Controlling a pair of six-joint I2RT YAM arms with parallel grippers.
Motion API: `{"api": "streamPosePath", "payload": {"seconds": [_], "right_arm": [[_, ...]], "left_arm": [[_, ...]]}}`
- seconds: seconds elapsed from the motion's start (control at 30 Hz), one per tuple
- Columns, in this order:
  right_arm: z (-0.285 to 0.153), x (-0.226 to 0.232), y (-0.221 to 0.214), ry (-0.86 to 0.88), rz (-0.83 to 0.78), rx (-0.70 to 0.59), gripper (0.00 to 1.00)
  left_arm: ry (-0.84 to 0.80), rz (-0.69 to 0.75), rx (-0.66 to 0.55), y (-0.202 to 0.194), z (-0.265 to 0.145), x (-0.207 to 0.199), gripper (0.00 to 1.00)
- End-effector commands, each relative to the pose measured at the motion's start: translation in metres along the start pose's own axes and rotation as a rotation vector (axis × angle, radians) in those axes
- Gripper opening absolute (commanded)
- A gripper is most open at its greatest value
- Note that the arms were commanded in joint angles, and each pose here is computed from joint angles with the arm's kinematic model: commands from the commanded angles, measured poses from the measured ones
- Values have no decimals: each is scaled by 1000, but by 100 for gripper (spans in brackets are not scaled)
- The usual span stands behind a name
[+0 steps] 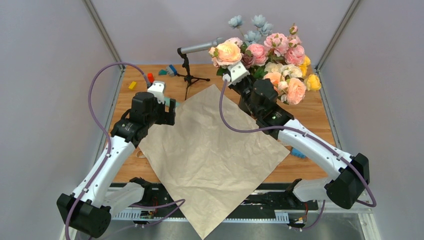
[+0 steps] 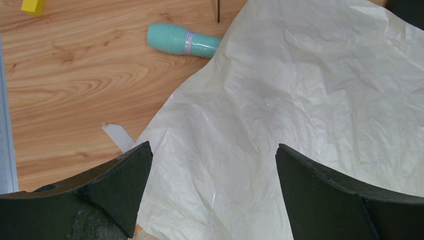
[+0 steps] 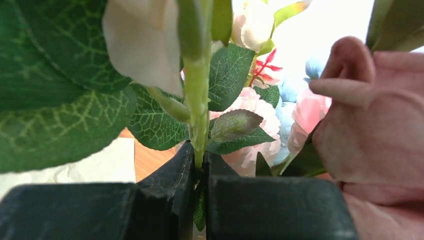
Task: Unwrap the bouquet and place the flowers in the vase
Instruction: Insert the fake flower into the vase.
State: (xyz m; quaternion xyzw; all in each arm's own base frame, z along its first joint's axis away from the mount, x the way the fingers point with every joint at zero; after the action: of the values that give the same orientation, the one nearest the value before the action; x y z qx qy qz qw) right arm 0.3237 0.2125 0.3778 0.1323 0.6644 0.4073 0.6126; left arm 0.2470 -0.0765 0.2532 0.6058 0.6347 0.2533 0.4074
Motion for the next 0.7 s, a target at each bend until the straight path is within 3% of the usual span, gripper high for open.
{"api": "streamPosePath", "payload": {"seconds": [0.0, 0.67], "right_arm": [[3, 1, -8, -33, 43, 32, 3], [-7, 4, -8, 3, 64, 19, 36]], "left_arm": [[-15, 2, -51, 10, -4, -1, 100], [-17, 2, -52, 10, -5, -1, 100]]}}
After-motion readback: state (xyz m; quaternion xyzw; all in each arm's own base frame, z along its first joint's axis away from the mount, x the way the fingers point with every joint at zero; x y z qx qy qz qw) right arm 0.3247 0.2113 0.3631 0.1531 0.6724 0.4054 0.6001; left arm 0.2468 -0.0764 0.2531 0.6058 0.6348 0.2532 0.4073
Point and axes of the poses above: each gripper's point midway between its finger pads, its own z axis out along the fingers, its own x axis along the line the jaws close on, y = z × x, the point moved 6 cm from there along -z, back along the fingers, and after that the axes turned 14 degrees about -z, right-handed, at the moved point
